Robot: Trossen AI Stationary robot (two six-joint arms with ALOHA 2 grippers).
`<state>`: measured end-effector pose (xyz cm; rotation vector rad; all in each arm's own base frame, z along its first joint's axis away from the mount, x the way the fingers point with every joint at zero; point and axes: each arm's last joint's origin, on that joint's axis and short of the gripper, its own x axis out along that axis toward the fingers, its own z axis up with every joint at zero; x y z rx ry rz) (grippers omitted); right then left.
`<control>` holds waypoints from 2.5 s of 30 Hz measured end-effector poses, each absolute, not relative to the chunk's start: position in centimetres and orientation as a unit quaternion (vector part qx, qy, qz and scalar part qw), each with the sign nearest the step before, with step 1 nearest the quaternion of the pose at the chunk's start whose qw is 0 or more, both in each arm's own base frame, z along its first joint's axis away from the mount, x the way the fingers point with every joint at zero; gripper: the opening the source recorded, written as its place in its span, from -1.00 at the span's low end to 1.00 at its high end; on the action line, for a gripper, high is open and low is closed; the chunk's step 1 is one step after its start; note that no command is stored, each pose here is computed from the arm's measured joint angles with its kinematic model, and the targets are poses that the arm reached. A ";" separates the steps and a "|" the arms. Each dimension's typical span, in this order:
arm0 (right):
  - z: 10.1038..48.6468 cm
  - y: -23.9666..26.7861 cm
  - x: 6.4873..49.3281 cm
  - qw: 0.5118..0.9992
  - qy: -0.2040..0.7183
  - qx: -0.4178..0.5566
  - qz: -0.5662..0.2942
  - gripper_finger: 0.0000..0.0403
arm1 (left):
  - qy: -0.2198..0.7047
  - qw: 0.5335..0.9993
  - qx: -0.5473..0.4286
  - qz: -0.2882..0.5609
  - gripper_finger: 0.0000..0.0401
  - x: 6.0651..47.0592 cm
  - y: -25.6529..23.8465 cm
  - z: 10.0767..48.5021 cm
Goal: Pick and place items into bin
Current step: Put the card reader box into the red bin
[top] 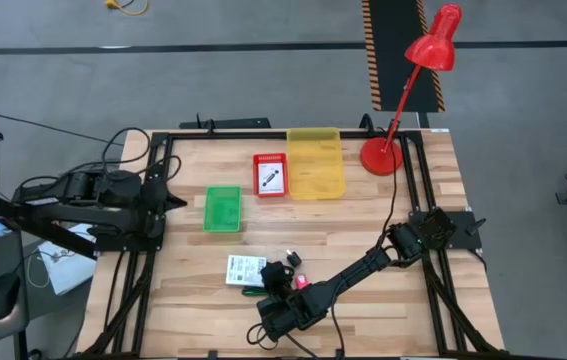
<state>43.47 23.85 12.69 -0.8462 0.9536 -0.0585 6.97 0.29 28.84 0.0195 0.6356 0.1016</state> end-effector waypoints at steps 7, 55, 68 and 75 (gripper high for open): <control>12.7 23.8 43.5 0.803 0.445 -0.395 -0.027 -0.41 | 0.364 0.930 0.000 -0.061 -1.00 9.3 -0.3 28.1; 12.7 23.6 43.7 0.809 0.444 -0.384 -0.034 -0.41 | 0.133 0.961 0.012 -0.240 -1.00 16.4 -9.5 29.9; 12.7 23.4 43.8 0.809 0.445 -0.382 -0.036 -0.41 | 0.060 0.977 -0.138 -0.153 -1.00 11.7 -8.3 24.9; 12.7 23.4 43.8 0.809 0.445 -0.382 -0.036 -0.41 | 0.081 0.958 -0.236 -0.138 -1.00 12.0 -8.4 24.2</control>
